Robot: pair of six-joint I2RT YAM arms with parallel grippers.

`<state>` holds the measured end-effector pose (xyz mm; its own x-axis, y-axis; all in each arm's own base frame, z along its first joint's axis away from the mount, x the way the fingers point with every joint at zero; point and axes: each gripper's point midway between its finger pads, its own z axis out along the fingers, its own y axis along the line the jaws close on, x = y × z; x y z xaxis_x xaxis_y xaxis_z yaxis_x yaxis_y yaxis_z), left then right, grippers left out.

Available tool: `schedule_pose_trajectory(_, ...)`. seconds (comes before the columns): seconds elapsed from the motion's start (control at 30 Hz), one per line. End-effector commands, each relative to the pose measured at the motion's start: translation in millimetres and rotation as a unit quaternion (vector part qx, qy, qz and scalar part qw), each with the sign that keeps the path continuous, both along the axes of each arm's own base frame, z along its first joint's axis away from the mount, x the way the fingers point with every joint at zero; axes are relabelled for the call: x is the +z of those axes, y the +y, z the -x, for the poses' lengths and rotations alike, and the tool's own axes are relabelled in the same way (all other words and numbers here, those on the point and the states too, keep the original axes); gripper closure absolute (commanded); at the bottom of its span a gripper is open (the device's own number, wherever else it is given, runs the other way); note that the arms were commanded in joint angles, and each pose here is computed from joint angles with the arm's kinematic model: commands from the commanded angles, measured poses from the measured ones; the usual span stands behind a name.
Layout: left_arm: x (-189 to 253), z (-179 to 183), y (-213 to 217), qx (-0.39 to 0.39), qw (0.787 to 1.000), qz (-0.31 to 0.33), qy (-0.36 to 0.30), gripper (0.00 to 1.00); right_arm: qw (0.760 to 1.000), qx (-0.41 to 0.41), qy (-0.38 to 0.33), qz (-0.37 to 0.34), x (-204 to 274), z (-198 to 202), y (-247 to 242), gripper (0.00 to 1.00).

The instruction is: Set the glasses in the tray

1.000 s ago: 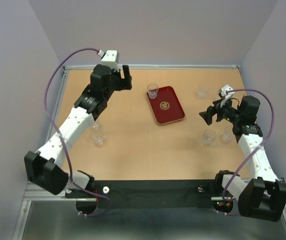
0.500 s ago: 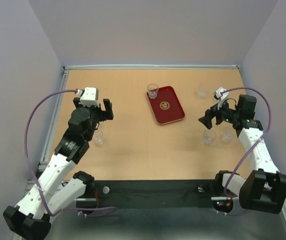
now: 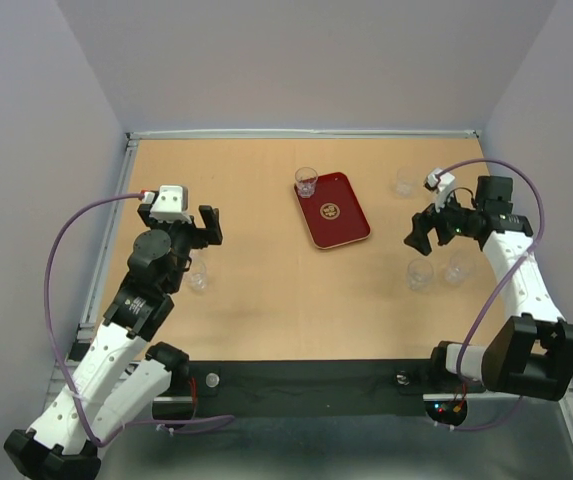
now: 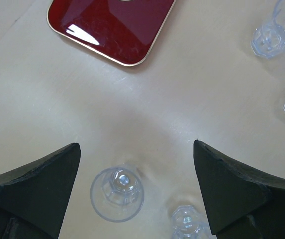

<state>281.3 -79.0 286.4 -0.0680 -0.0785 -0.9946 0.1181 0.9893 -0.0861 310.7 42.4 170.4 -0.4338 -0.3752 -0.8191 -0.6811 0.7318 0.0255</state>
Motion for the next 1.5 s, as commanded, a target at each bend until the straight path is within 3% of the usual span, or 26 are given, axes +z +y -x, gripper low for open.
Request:
schedule_pose_trajectory(0.0,14,0,1,0.002,1.0,0.011,-0.029,0.04,1.0,0.0,0.001,0.025,16,-4,-9,0.0)
schedule_pose_trajectory(0.4,14,0,2,0.004,0.999,0.011,-0.03,0.04,0.998,0.003,0.055,0.041,-3,-1,-16,0.02)
schedule_pose_trajectory(0.8,17,2,1,-0.001,0.999,0.014,-0.037,0.04,0.985,0.004,0.147,0.091,-43,42,-30,0.31)
schedule_pose_trajectory(1.13,17,2,1,-0.001,0.999,0.015,-0.036,0.04,0.977,0.004,0.188,0.1,-69,51,-34,0.53)
schedule_pose_trajectory(1.47,17,2,1,-0.002,0.999,0.015,-0.037,0.04,0.974,-0.013,0.193,0.117,-86,47,-42,0.6)
